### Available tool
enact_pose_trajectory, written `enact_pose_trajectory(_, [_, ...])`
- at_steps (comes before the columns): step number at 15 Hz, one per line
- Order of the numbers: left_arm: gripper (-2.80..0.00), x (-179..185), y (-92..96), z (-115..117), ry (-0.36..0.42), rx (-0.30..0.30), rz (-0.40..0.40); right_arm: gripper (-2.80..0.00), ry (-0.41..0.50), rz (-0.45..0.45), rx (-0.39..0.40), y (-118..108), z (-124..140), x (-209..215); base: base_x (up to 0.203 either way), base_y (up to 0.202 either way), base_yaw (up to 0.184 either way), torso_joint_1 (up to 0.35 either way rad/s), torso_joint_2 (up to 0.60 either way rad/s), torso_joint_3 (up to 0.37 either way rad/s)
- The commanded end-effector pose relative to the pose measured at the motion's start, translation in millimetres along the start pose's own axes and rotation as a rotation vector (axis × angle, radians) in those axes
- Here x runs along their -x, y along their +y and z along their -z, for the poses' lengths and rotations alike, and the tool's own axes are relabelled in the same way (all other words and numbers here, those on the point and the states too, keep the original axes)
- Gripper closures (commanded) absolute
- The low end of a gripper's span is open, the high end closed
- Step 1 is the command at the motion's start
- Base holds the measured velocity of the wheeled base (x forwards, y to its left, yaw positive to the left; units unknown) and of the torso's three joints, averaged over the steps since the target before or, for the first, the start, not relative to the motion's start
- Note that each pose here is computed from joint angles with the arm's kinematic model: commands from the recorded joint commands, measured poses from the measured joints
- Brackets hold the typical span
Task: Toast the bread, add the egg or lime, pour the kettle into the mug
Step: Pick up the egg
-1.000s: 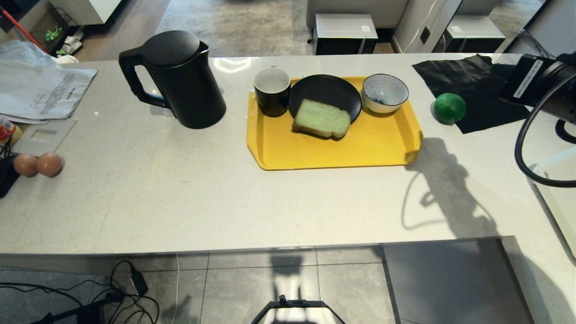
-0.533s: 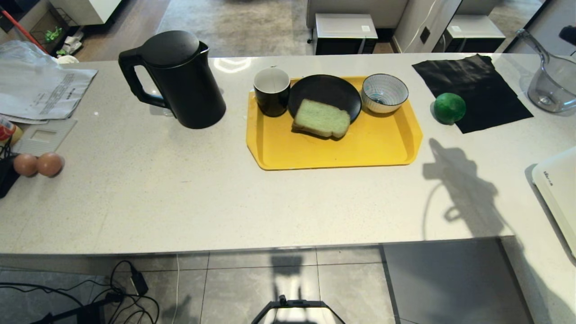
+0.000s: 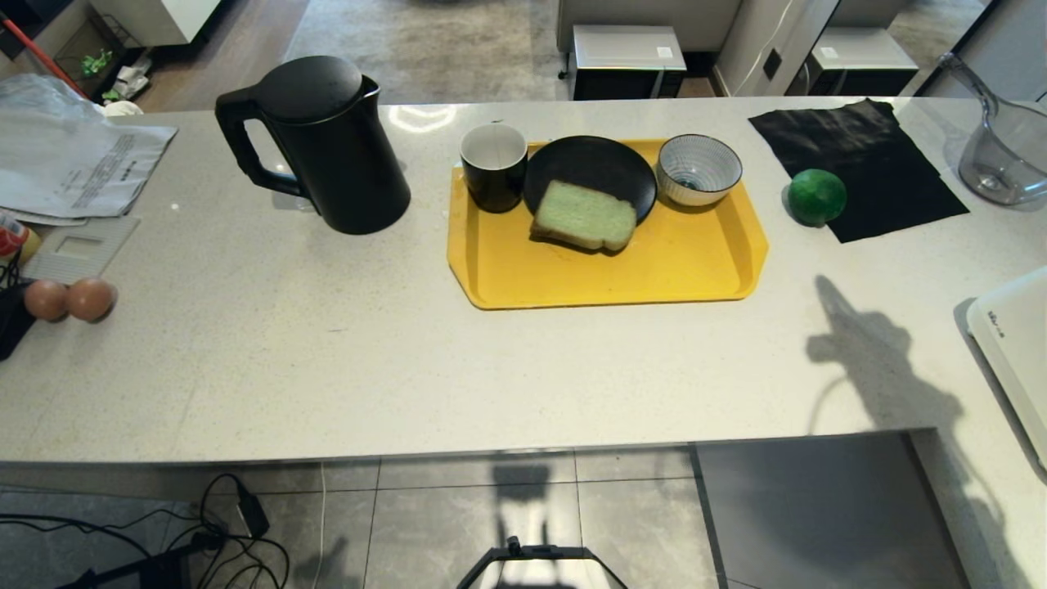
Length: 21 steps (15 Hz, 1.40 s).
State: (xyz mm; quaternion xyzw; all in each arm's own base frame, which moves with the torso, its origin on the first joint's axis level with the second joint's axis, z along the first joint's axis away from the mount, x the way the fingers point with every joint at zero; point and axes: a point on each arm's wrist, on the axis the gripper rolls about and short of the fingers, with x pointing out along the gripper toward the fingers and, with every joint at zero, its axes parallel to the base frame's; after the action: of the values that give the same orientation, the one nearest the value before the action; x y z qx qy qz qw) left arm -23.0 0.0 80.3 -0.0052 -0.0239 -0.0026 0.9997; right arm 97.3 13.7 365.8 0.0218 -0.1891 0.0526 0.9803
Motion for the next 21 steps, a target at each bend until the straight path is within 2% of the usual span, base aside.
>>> enact_pose_trajectory(1, [0.0,-0.9,0.0,4.3,0.014,0.0,0.0,0.0,-0.068,0.031,0.008,-3.6,-2.5,53.6,0.0,0.0,0.0,0.0,0.0,0.0])
enact_pose_trajectory(5, [0.0,-0.9,0.0,4.3,0.014,0.0,0.0,0.0,0.044,0.078,0.027,-6.7,56.1,100.9,0.0,0.0,0.0,0.0,0.0,0.0])
enact_pose_trajectory(10, [0.0,-0.9,0.0,4.3,0.014,0.0,0.0,0.0,0.159,0.121,0.104,-9.0,138.7,161.0,0.0,0.0,0.0,0.0,0.0,0.0])
enact_pose_trajectory(12, [0.0,-0.9,0.0,4.3,0.014,0.0,0.0,0.0,0.242,0.16,0.125,-9.8,173.0,174.5,0.0,0.0,0.0,0.0,0.0,0.0])
enact_pose_trajectory(14, [0.0,-0.9,0.0,4.3,0.014,0.0,0.0,0.0,0.342,0.148,0.125,-9.4,202.7,188.5,0.0,0.0,0.0,0.0,0.0,0.0])
enact_pose_trajectory(16, [0.0,-0.9,0.0,4.3,0.014,0.0,0.0,0.0,0.486,0.129,0.108,-8.9,217.8,198.3,0.0,0.0,0.0,0.0,0.0,0.0])
enact_pose_trajectory(19, [0.0,-0.9,0.0,4.3,0.014,0.0,0.0,0.0,0.49,0.086,0.098,-7.5,224.8,211.1,0.0,0.0,0.0,0.0,0.0,0.0])
enact_pose_trajectory(21, [0.0,-0.9,0.0,4.3,0.014,0.0,0.0,0.0,0.435,0.078,0.102,-6.8,225.0,216.9,0.0,0.0,0.0,0.0,0.0,0.0])
